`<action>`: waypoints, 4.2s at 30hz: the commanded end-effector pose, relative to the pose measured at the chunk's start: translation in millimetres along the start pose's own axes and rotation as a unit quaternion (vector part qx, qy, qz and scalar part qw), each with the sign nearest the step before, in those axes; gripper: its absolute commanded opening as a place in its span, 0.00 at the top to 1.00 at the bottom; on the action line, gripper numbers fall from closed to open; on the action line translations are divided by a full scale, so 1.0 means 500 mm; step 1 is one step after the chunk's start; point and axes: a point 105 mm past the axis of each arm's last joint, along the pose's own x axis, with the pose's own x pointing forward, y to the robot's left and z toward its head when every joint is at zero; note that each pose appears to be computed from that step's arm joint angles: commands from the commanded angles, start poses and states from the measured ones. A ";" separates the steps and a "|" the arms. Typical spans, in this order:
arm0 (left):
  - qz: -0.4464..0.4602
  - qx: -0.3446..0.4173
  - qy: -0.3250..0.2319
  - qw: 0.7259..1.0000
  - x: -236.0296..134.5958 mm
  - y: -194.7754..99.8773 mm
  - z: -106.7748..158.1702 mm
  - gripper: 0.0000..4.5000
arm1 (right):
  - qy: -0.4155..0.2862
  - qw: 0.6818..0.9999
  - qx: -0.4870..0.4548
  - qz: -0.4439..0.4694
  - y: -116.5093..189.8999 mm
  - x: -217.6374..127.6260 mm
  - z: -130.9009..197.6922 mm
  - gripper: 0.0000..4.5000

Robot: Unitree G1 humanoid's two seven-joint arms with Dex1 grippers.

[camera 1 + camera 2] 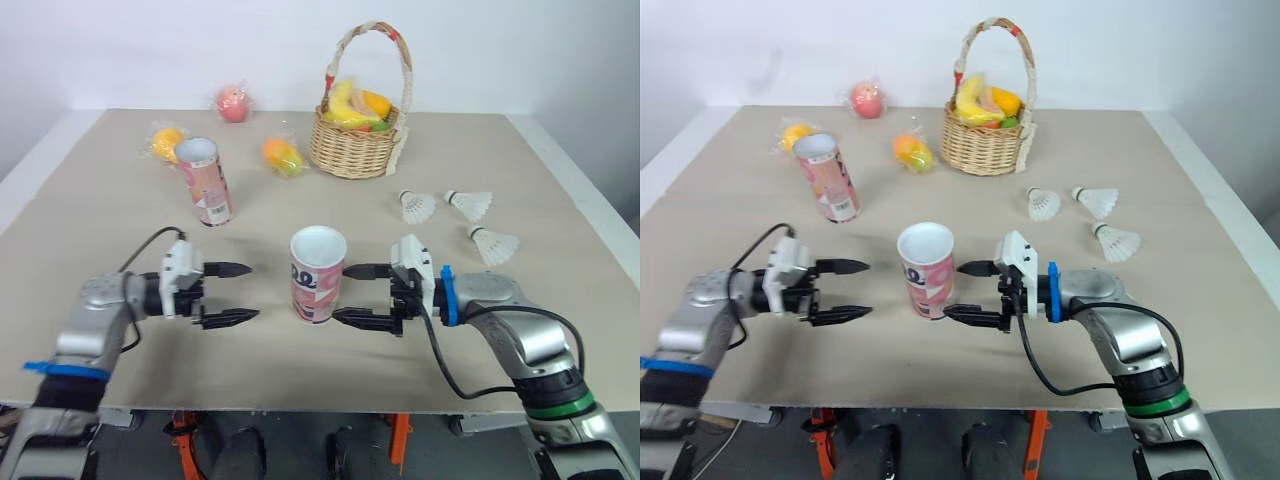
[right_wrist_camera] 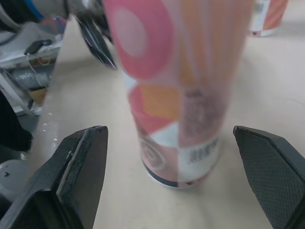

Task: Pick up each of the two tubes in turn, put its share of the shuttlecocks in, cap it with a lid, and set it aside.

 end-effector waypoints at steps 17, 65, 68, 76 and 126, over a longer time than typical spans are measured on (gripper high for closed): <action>0.009 -0.003 0.016 1.000 -0.026 -0.066 0.022 0.00 | -0.045 0.997 -0.032 0.063 -0.015 0.091 0.033 0.19; -0.074 0.002 -0.095 0.993 0.343 0.027 0.189 0.00 | -0.084 0.641 0.152 -0.748 -0.266 -0.692 -0.099 0.50; -0.070 0.000 -0.096 0.993 0.341 0.027 0.189 0.00 | -0.072 0.643 0.163 -0.745 -0.263 -0.684 -0.120 0.50; -0.066 0.000 -0.100 0.993 0.338 0.032 0.196 0.00 | -0.047 0.662 0.176 -0.727 -0.258 -0.663 -0.149 0.02; 0.487 -0.103 -0.032 0.867 0.021 0.163 -0.048 0.00 | -0.131 0.971 -0.017 -0.201 -0.106 -0.120 0.095 0.01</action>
